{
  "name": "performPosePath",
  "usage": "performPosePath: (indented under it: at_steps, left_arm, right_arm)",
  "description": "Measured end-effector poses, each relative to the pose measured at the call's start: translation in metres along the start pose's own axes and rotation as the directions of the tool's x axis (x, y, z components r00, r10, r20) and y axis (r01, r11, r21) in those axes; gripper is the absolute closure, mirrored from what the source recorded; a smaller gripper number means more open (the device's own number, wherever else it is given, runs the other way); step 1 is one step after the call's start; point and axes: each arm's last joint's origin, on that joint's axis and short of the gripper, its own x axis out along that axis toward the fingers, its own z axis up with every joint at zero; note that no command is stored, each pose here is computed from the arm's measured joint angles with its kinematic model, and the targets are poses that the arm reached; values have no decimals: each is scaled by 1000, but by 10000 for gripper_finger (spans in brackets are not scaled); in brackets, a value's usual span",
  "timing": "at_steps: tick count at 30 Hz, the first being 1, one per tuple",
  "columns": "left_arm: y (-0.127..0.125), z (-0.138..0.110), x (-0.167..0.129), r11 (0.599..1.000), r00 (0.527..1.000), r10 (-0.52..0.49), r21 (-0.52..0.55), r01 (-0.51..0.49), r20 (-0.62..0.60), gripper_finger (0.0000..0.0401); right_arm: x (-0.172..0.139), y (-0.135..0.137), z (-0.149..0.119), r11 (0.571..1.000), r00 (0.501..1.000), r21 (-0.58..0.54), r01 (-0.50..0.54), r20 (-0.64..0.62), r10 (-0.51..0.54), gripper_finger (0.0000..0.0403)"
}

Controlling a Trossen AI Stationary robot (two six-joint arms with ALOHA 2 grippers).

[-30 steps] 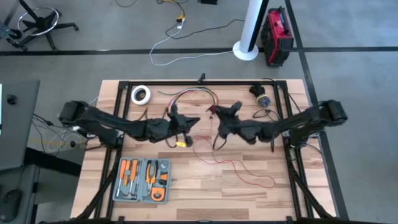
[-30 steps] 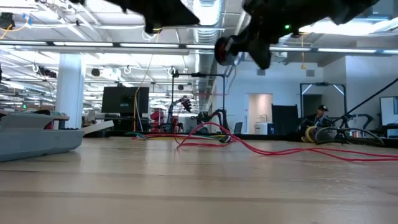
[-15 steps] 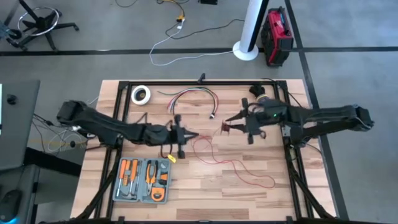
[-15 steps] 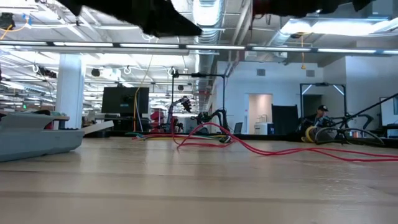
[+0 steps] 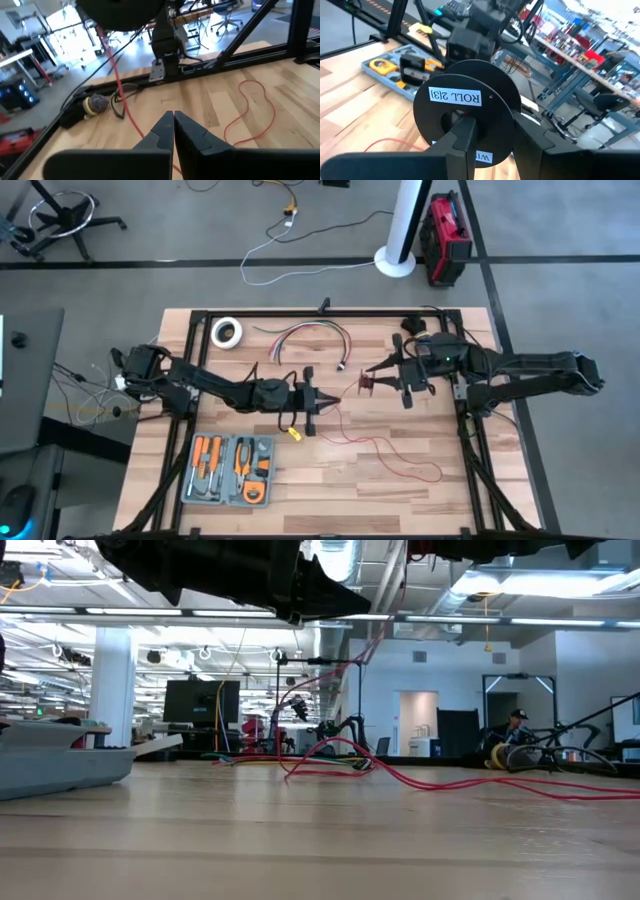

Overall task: Coil cords
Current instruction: Coil the red wire on the black spool

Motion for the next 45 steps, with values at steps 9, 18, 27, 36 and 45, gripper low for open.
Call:
performPosePath:
  at_steps: [9, 18, 27, 36, 45]
  left_arm:
    - [9, -4, 2, 998, 998, 47, -35, -48, -33, 283]
    - [22, -15, 4, 990, 994, 11, -139, -26, -105, 235]
    - [20, -18, 3, 989, 991, -22, -145, 3, -132, 296]
    - [16, -16, -6, 992, 968, 95, -61, -112, -232, 399]
    - [11, 24, -22, 999, 973, 45, 25, -40, -227, 400]
  right_arm:
    - [1, -1, 2, 1000, 1000, 8, 12, 22, -12, 301]
    - [0, -5, 8, 999, 995, 2, 51, 87, -51, 301]
    - [15, -4, 2, 999, 996, -1, 44, 75, -43, 301]
    - [17, -7, -4, 999, 998, 14, 51, 40, -52, 301]
    - [30, -9, -19, 996, 999, 76, 42, -32, -39, 301]
